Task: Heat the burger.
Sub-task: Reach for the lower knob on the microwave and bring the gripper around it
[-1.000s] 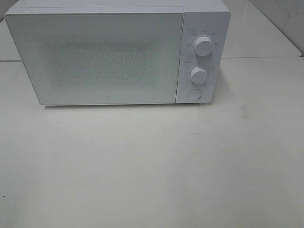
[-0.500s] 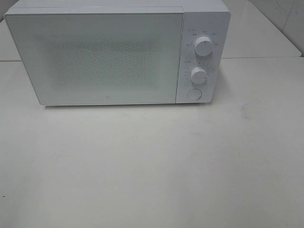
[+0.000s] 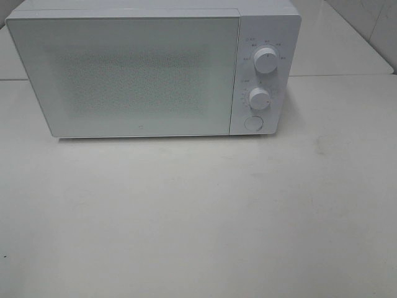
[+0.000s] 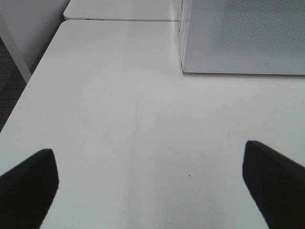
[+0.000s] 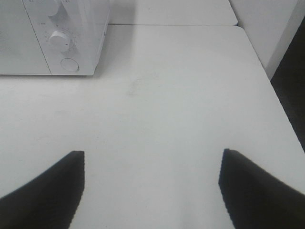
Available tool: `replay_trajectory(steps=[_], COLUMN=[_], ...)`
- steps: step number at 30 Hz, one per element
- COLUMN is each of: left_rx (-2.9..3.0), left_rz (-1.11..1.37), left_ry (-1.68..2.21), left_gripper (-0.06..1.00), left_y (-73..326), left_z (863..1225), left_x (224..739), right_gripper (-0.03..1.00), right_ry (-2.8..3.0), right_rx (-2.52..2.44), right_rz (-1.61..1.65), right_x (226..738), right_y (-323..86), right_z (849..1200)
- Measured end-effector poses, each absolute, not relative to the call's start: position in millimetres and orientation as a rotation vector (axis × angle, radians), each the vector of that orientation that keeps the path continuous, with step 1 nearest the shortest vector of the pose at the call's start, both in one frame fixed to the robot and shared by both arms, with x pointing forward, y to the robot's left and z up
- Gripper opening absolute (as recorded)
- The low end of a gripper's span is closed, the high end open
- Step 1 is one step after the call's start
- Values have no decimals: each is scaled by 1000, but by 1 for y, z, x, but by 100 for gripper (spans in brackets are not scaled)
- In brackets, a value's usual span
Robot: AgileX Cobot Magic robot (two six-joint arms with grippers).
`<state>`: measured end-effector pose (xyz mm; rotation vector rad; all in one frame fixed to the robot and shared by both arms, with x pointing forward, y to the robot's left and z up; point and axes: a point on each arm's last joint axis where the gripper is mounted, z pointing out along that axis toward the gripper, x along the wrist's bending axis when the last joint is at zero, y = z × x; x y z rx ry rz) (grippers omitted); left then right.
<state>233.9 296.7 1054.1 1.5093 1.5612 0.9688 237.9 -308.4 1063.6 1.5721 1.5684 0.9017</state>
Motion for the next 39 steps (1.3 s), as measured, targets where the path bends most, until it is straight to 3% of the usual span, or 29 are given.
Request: replay_trajectory(steps=[18, 39], left_rx=[1510, 1510], left_rz=[970, 970], left_ry=[1562, 1562], left_gripper=[99, 99], left_y=[297, 297], left_z=[1054, 1054], left_x=[234, 234], right_gripper=[75, 75], right_ry=[1609, 1648], right_rx=[1563, 1531], right_rz=[924, 948], right_x=[298, 382], right_y=[-299, -287], right_z=[1074, 1042])
